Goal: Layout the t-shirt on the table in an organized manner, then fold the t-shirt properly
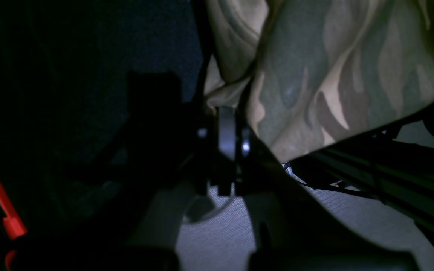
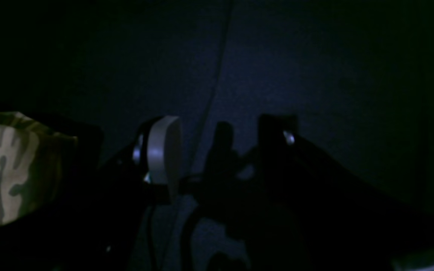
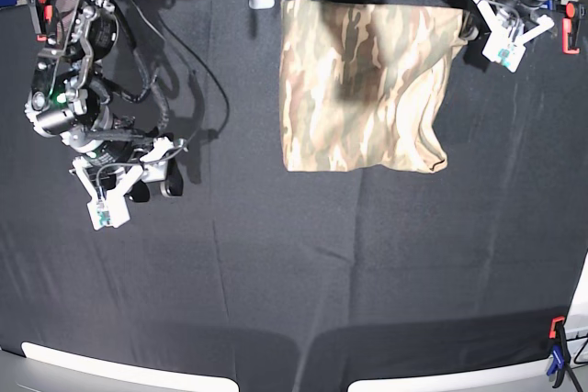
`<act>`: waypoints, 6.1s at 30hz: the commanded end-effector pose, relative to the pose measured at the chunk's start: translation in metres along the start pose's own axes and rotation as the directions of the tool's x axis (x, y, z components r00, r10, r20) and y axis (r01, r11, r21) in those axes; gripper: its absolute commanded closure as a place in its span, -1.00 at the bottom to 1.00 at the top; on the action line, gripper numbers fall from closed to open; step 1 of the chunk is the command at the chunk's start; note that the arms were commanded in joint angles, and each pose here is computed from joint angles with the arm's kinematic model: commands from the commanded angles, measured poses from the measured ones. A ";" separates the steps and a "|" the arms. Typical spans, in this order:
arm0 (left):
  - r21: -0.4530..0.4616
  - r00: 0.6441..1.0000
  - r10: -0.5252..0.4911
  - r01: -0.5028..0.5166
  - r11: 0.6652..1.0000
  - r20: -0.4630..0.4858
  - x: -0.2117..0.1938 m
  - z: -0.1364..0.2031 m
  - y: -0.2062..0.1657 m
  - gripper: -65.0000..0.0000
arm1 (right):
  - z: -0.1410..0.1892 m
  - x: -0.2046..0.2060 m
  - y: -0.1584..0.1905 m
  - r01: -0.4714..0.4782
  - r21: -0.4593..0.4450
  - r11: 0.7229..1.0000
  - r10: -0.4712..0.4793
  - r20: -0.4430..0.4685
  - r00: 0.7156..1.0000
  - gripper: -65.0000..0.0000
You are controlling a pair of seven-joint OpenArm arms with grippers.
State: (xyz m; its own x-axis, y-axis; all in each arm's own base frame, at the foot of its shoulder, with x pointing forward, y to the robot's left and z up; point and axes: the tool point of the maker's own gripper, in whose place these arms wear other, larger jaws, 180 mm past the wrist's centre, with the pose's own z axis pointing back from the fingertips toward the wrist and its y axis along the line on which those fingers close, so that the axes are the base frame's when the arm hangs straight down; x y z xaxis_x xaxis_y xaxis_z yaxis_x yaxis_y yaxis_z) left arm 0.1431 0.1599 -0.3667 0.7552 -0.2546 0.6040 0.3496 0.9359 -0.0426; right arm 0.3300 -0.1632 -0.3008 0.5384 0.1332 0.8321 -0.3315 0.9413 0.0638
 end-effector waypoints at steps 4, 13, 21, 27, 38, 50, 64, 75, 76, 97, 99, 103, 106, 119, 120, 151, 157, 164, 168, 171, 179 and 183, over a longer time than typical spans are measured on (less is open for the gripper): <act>0.042 0.995 0.033 -0.037 0.998 0.097 0.020 0.004 0.008 0.28 | 0.004 0.016 -0.001 -0.024 0.003 1.000 0.023 0.052 0.998 0.03; -0.168 0.973 0.097 -0.062 0.984 0.210 0.042 0.010 -0.027 0.31 | 0.004 0.027 0.033 -0.015 0.165 0.986 -0.003 0.111 0.994 0.03; -0.374 0.978 0.130 -0.061 0.925 0.162 0.036 0.020 -0.065 1.00 | -0.013 0.023 0.084 -0.128 0.272 0.954 0.108 0.088 0.990 0.03; -0.379 0.979 0.144 -0.080 0.922 0.145 0.029 0.021 -0.068 1.00 | -0.026 0.021 0.117 -0.256 0.301 0.919 0.238 0.094 0.967 0.54; -0.392 0.962 0.268 -0.223 0.892 0.061 0.002 -0.003 -0.070 1.00 | -0.033 0.021 0.131 -0.353 0.286 0.891 0.333 0.117 0.936 1.00; -0.358 0.961 0.275 -0.253 0.899 0.012 -0.016 -0.020 -0.061 1.00 | -0.055 0.004 0.121 -0.298 0.304 0.905 0.295 0.058 0.954 1.00; -0.267 0.964 0.256 -0.264 0.927 -0.067 -0.036 -0.071 -0.029 1.00 | -0.059 0.018 0.119 -0.305 0.294 0.906 0.290 0.097 0.952 1.00; -0.208 0.959 0.276 -0.257 0.944 0.065 0.014 -0.110 0.008 1.00 | -0.059 0.010 0.117 -0.305 0.294 0.906 0.301 0.059 0.952 1.00; -0.210 0.957 0.279 -0.258 0.943 0.075 0.019 -0.113 0.011 1.00 | -0.059 0.010 0.117 -0.305 0.294 0.906 0.301 0.059 0.952 1.00; -0.310 0.879 0.408 -0.327 0.893 0.247 0.075 -0.102 0.013 1.00 | -0.070 -0.003 0.076 -0.229 0.186 0.955 0.236 -0.017 0.972 1.00; -0.300 0.886 0.377 -0.295 0.907 0.271 0.078 -0.089 0.010 1.00 | -0.075 -0.005 0.073 -0.210 0.187 0.960 0.216 -0.013 0.976 1.00; -0.282 0.895 0.338 -0.257 0.925 0.293 0.075 -0.067 0.003 1.00 | -0.079 -0.007 0.083 -0.191 0.223 0.956 0.195 0.006 0.981 1.00; -0.258 0.895 0.360 -0.295 0.920 0.262 0.060 -0.063 0.002 1.00 | -0.080 -0.010 0.099 -0.212 0.262 0.941 0.218 0.005 0.976 1.00; -0.062 0.864 0.326 -0.328 0.943 0.384 0.068 -0.062 0.042 1.00 | -0.072 -0.074 0.150 -0.243 0.406 0.881 0.332 -0.164 0.929 1.00; -0.064 0.862 0.324 -0.325 0.943 0.389 0.071 -0.063 0.042 1.00 | -0.069 -0.081 0.152 -0.238 0.412 0.880 0.331 -0.172 0.928 1.00; -0.084 0.859 0.203 -0.186 0.979 0.470 0.148 -0.088 0.000 1.00 | 0.000 -0.102 0.148 -0.200 0.251 0.947 0.239 -0.137 0.961 1.00; -0.075 0.865 0.209 -0.196 0.978 0.456 0.130 -0.078 -0.003 1.00 | 0.008 -0.087 0.077 -0.098 0.075 0.992 0.107 -0.122 0.987 1.00; 0.048 0.865 0.186 -0.234 0.971 0.465 0.100 -0.027 0.025 1.00 | 0.033 -0.091 0.032 0.001 0.028 1.000 0.003 -0.139 0.990 1.00; 0.097 0.890 0.190 -0.251 0.963 0.414 0.067 -0.004 0.028 1.00 | 0.057 -0.097 0.028 0.040 0.038 0.999 -0.034 -0.148 0.988 1.00; 0.100 0.918 0.218 -0.264 0.959 0.332 0.033 0.000 0.019 1.00 | 0.082 -0.106 0.030 0.046 0.030 0.998 -0.039 -0.196 0.980 1.00; 0.119 0.959 0.249 -0.265 0.957 0.134 -0.037 0.015 -0.002 1.00 | 0.137 -0.159 0.050 0.083 0.008 0.996 -0.075 -0.360 0.930 1.00; 0.127 0.967 0.255 -0.254 0.959 0.004 -0.071 0.024 -0.011 1.00 | 0.162 -0.193 0.071 0.112 0.047 0.993 -0.077 -0.469 0.880 1.00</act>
State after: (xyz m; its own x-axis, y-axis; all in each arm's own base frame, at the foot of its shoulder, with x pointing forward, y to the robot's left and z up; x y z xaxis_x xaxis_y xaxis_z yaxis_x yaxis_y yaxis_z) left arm 0.0699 0.1720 -0.3967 0.8308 0.0022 0.5566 0.0646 0.9929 -0.1003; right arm 0.0731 -0.1737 -0.3739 0.8784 0.1802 0.4426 -0.2875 0.9391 0.1884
